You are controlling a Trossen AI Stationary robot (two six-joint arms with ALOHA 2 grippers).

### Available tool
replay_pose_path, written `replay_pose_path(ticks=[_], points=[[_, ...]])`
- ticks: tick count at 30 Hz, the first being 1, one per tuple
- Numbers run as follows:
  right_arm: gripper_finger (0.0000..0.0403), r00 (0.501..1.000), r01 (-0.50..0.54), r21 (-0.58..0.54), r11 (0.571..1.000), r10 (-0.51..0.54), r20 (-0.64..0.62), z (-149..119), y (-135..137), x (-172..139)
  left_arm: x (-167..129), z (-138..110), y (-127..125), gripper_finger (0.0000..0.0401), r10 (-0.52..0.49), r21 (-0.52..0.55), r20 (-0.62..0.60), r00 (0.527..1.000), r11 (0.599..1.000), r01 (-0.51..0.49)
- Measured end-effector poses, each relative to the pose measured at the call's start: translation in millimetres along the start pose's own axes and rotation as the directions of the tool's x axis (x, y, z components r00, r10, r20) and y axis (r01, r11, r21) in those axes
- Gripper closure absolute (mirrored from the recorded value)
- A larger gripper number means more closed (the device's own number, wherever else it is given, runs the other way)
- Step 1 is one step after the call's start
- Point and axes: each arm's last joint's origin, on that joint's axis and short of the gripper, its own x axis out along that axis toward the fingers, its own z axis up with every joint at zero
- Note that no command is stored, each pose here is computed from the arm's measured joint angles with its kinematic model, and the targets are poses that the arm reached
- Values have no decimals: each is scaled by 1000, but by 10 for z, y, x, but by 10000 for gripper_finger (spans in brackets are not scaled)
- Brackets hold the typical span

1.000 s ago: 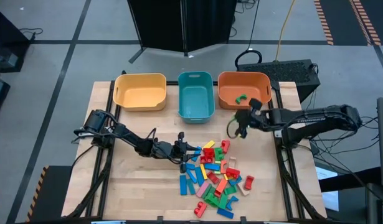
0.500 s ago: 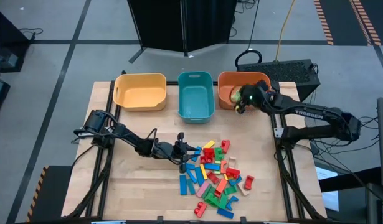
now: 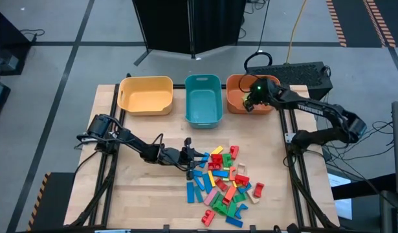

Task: Sort blocks by size
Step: Put the light green arch block into the orange bin

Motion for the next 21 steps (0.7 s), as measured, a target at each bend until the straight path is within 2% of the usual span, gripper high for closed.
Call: replay_pose_path(ticks=[11,17,21], points=[[355,993,32,12,999,-30,-116,-87,-6,390,0,-22,2,308,3,6,-22,1000,1000,-3],[351,995,33,19,999,-32,-90,-61,-11,429,0,-27,3,308,6,8,-27,1000,1000,-6],[333,999,31,30,999,-30,-43,-14,-24,372,0,-27,3,308,6,7,-27,1000,1000,-6]])
